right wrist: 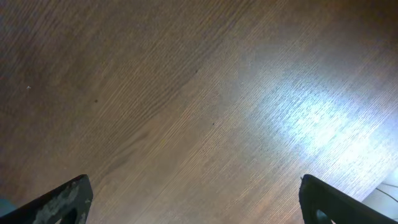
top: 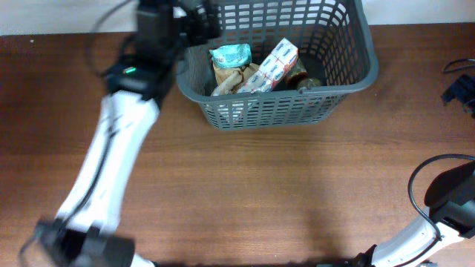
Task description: Pack container
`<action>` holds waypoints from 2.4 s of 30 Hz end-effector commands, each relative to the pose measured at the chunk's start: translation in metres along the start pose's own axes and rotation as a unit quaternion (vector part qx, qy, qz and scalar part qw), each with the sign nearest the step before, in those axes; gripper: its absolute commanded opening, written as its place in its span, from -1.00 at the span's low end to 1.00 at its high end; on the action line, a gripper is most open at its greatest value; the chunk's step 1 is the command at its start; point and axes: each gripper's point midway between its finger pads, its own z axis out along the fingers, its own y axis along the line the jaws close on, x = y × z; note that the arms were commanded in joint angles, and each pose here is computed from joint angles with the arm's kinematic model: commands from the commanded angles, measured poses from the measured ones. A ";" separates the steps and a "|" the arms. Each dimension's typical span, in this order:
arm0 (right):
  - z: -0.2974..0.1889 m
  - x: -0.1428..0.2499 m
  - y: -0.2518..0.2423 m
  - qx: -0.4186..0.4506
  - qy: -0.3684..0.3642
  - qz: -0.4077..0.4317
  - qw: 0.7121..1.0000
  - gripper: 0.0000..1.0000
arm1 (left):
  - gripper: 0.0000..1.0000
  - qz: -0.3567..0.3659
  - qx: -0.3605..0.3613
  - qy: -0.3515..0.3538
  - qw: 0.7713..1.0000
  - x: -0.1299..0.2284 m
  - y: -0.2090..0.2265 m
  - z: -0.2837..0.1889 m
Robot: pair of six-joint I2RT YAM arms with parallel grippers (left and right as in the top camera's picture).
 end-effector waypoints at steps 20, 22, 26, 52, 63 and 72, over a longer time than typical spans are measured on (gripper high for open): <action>-0.003 0.000 -0.002 -0.002 -0.004 0.000 1.000 0.98 | 1.00 -0.006 -0.112 0.037 0.993 0.019 0.058 -0.283; -0.003 0.000 -0.002 -0.002 -0.004 0.000 1.000 0.98 | 1.00 0.009 -0.112 0.038 0.993 0.028 0.057 -0.302; -0.003 0.000 -0.002 -0.002 -0.004 0.000 1.000 0.98 | 1.00 0.009 -0.116 0.050 0.992 0.050 0.059 -0.336; -0.003 0.000 -0.002 -0.002 -0.004 0.000 1.000 0.98 | 0.99 0.017 -0.100 -0.011 0.995 0.132 0.064 -0.465; -0.003 0.000 -0.002 -0.002 -0.004 0.000 1.000 0.98 | 0.99 0.102 -0.116 0.034 0.987 0.138 0.076 -0.430; -0.003 0.000 -0.002 -0.002 -0.004 0.000 1.000 0.98 | 0.99 0.173 -0.093 0.010 0.981 0.121 0.068 -0.412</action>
